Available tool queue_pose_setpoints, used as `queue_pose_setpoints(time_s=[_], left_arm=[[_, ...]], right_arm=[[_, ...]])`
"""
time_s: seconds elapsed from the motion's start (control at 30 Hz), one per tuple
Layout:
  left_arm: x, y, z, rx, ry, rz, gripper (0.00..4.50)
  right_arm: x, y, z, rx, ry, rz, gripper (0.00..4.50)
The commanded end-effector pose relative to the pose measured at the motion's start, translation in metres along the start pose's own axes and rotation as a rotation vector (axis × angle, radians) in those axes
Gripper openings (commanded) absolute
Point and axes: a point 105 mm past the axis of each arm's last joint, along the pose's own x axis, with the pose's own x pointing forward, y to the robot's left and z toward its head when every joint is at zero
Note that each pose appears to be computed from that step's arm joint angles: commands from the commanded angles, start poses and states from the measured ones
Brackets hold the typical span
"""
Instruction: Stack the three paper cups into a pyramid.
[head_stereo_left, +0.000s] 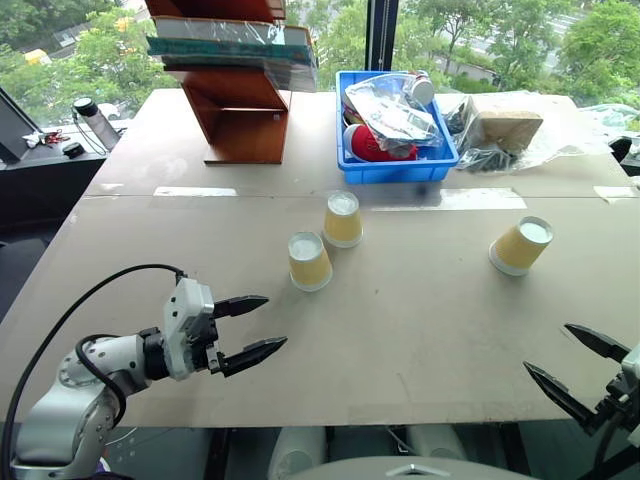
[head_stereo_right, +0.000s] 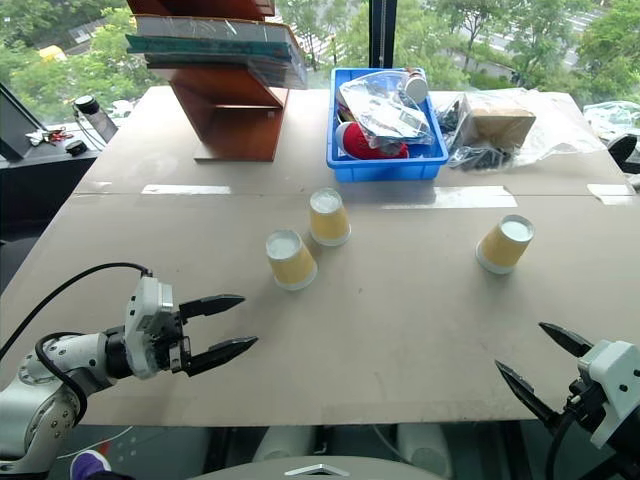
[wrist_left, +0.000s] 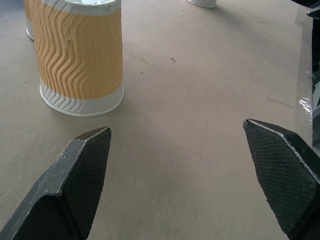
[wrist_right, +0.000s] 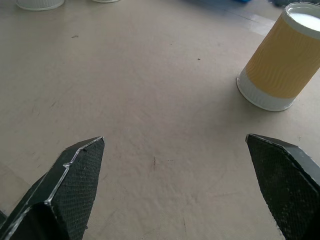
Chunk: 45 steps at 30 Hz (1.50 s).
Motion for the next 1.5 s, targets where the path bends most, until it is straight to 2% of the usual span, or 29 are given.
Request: queue_pose_setpoints(time_s=[0.03,0.13,0.3,0.4,0.57,0.7,1.17,1.37,1.47,1.5], left_arm=[[0.008,-0.004,0.015,0.048,-0.043,-0.047,4.36],[0.018,-0.015,0.035,0.093,-0.110,-0.145,4.36],[0.023,-0.023,0.055,0.145,-0.157,-0.230,4.36],[0.031,-0.027,0.073,0.187,-0.200,-0.270,4.36],[0.033,-0.037,0.090,0.219,-0.240,-0.311,4.36],[0.033,-0.044,0.103,0.208,-0.266,-0.307,4.36],[0.022,-0.061,0.092,0.177,-0.258,-0.263,4.36],[0.018,-0.064,0.096,0.178,-0.259,-0.260,4.36],[0.015,-0.062,0.103,0.181,-0.258,-0.256,4.50],[0.014,-0.061,0.105,0.179,-0.257,-0.255,4.50]], right_arm=[[0.005,-0.014,0.010,-0.035,-0.054,-0.128,4.50],[0.025,-0.030,0.024,0.005,-0.100,-0.290,4.50],[0.047,-0.050,0.042,0.046,-0.126,-0.415,4.50],[0.066,-0.073,0.051,0.056,-0.134,-0.527,4.50],[0.083,-0.084,0.060,0.123,-0.169,-0.533,4.50],[0.090,-0.088,0.054,0.143,-0.141,-0.524,4.50],[0.114,-0.102,0.049,0.242,-0.160,-0.496,4.50],[0.120,-0.105,0.048,0.267,-0.174,-0.480,4.50],[0.122,-0.105,0.050,0.256,-0.185,-0.472,3.64],[0.122,-0.105,0.051,0.247,-0.186,-0.470,3.11]])
